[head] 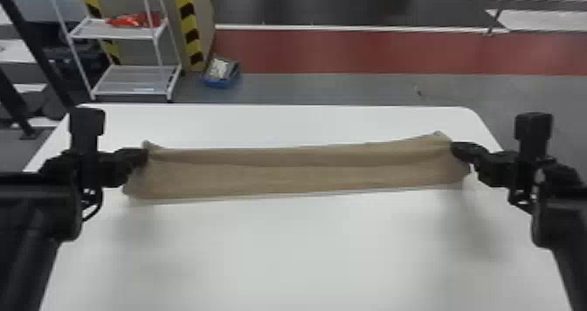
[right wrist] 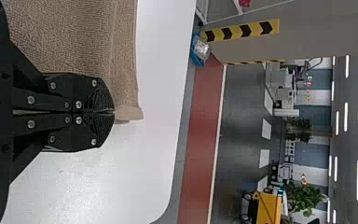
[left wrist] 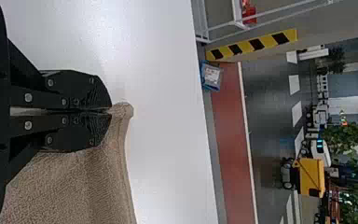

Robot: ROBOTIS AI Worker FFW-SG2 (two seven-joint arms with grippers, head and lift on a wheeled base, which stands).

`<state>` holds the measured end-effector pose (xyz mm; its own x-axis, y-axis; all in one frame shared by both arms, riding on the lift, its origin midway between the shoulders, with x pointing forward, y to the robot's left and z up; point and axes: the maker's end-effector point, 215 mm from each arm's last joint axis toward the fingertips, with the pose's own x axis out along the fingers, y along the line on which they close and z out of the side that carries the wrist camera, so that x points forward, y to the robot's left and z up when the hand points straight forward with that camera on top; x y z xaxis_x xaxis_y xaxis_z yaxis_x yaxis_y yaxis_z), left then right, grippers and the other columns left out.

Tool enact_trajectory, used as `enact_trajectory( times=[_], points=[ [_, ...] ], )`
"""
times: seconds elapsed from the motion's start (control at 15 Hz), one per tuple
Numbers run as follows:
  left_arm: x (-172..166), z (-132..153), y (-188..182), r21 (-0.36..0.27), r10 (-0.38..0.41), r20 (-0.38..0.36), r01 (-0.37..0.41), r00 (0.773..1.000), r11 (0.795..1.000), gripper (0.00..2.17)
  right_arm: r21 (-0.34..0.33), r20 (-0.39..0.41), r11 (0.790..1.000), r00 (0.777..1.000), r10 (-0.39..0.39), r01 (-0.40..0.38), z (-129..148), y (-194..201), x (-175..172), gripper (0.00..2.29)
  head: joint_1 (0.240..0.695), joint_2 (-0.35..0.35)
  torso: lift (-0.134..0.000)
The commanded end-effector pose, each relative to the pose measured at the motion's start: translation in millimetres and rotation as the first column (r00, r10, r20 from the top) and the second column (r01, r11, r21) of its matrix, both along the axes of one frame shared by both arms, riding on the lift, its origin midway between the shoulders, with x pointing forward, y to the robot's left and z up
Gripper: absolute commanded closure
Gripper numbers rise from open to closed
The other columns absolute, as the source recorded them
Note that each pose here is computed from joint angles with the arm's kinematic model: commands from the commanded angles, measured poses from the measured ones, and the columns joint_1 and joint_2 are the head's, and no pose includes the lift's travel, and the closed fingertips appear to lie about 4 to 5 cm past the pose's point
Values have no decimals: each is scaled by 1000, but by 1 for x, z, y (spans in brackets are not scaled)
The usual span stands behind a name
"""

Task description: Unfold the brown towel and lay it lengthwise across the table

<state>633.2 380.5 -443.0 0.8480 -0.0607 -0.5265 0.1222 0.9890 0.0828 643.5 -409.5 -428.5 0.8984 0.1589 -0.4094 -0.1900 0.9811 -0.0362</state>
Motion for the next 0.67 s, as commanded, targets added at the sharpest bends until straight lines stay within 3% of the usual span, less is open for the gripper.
enact_trajectory(
  times=[0.0, 0.13, 0.33, 0.6],
  points=[
    [0, 3, -3, -1, -5, 6, 5, 1000, 1000, 43, 3, 1, 1000, 1000, -10, 10, 2, -6, 0, 1288, 695, -25, -121],
    [-7, 12, 2, -32, 12, 10, -12, 1000, 999, -1, 13, -4, 1000, 1000, -20, 20, -1, -11, -4, 1288, 695, -29, -121],
    [-35, 12, 16, -140, 47, -33, -51, 998, 989, 22, 18, -7, 1000, 1000, -22, 22, -4, -12, -7, 1288, 695, -33, -121],
    [-66, 2, 8, -303, 28, -114, -62, 993, 951, 39, 18, -14, 1000, 1000, -23, 23, -5, -12, -9, 1288, 695, -26, -121]
  ],
)
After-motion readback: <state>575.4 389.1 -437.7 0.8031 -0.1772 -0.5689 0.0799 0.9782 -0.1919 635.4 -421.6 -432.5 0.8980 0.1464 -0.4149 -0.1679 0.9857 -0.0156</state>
